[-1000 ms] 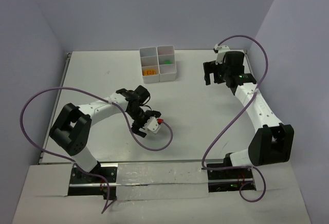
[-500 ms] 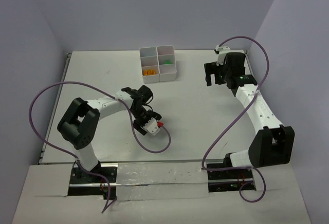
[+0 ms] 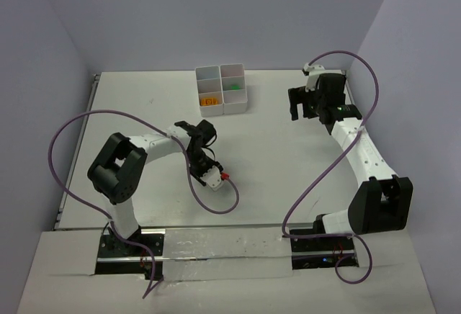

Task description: Sort the legos into containers by color

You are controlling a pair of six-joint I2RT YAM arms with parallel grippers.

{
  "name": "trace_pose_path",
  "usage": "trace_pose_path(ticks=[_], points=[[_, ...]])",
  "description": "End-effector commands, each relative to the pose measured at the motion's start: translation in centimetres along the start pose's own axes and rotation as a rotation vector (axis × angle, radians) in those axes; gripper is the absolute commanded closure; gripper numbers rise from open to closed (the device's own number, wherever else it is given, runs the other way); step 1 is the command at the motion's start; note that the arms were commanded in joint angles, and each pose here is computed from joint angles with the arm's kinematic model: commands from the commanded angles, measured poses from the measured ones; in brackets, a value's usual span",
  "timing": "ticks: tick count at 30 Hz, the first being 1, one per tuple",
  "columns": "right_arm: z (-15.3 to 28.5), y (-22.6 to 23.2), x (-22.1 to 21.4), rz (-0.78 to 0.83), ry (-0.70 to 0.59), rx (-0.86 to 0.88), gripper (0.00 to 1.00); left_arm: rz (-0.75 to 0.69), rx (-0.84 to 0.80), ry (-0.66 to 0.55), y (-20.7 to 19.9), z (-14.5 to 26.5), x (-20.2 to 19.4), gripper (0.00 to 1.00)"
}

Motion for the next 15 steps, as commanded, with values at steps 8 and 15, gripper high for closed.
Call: trace_pose_path(ticks=[8, 15], points=[[-0.4, -0.8, 1.2, -0.005, -0.026, -0.025, 0.0, 0.118, 0.099, -0.086, 3.0, 2.4, 1.3, 0.85], [-0.6, -1.0, 2.2, -0.032, -0.039, -0.03, 0.0, 0.62, 0.555, -0.161, 11.9, 10.4, 1.6, 1.0]])
Point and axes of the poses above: each gripper's point midway between its finger pads, its own z axis back along the fingers, its own y axis along the line the jaws close on, x = y × z, the point moved 8 cm from there along z, back along the fingers, and after that the axes turned 8 degrees about -z, right-handed, at the moved point
